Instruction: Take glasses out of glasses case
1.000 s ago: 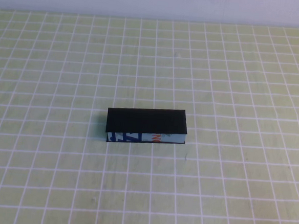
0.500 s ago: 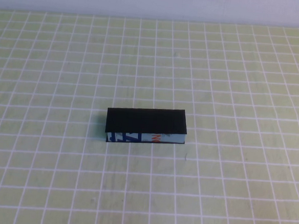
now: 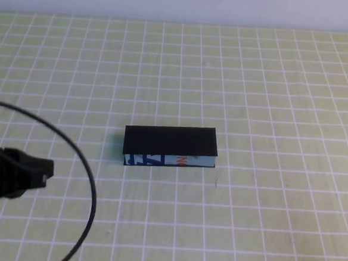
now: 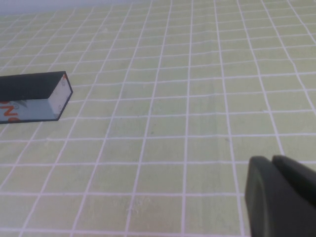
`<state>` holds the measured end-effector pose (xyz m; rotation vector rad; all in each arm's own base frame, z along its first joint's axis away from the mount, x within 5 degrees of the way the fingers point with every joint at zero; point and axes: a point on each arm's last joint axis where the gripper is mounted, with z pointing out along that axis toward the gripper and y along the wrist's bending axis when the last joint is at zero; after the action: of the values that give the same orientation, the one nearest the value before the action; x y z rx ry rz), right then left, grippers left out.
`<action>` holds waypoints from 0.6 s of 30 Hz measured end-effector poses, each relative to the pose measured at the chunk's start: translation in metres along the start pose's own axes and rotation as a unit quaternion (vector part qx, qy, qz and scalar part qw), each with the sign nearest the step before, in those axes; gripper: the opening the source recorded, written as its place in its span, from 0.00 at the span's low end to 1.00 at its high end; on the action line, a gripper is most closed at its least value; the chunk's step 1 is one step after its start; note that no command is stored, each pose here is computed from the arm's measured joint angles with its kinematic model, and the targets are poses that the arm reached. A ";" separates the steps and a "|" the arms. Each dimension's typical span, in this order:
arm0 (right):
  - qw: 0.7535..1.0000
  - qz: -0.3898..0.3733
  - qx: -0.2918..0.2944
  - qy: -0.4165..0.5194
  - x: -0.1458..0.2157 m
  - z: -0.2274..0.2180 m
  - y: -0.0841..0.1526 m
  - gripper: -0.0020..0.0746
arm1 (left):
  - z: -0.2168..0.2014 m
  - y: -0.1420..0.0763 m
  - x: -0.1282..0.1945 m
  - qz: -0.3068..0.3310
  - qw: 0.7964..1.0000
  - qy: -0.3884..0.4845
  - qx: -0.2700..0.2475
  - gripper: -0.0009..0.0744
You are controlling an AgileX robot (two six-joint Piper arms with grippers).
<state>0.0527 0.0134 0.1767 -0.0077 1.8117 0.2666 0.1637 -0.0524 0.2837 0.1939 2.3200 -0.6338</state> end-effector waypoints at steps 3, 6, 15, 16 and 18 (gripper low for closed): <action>1.000 0.000 0.000 0.000 0.000 0.000 0.000 0.00 | 0.021 0.004 -0.031 0.024 0.999 0.038 0.018 0.01; 1.000 0.000 0.000 0.000 0.000 0.000 0.000 0.00 | 0.040 0.007 -0.062 0.044 0.998 0.043 0.034 0.01; 1.000 0.000 0.000 0.000 0.000 0.000 0.000 0.00 | 0.097 0.025 -0.120 0.049 0.995 0.049 0.067 0.01; 1.000 0.000 0.000 0.000 0.000 0.000 0.000 0.00 | 0.104 0.027 -0.124 0.046 0.995 0.054 0.073 0.01; 1.000 0.000 0.000 0.000 0.000 0.000 0.000 0.00 | 0.116 0.030 -0.128 0.047 0.994 0.061 0.081 0.01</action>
<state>0.0527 0.0134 0.1768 -0.0077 1.8108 0.2666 0.3370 -0.0789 0.2862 0.4244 2.3605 -0.7822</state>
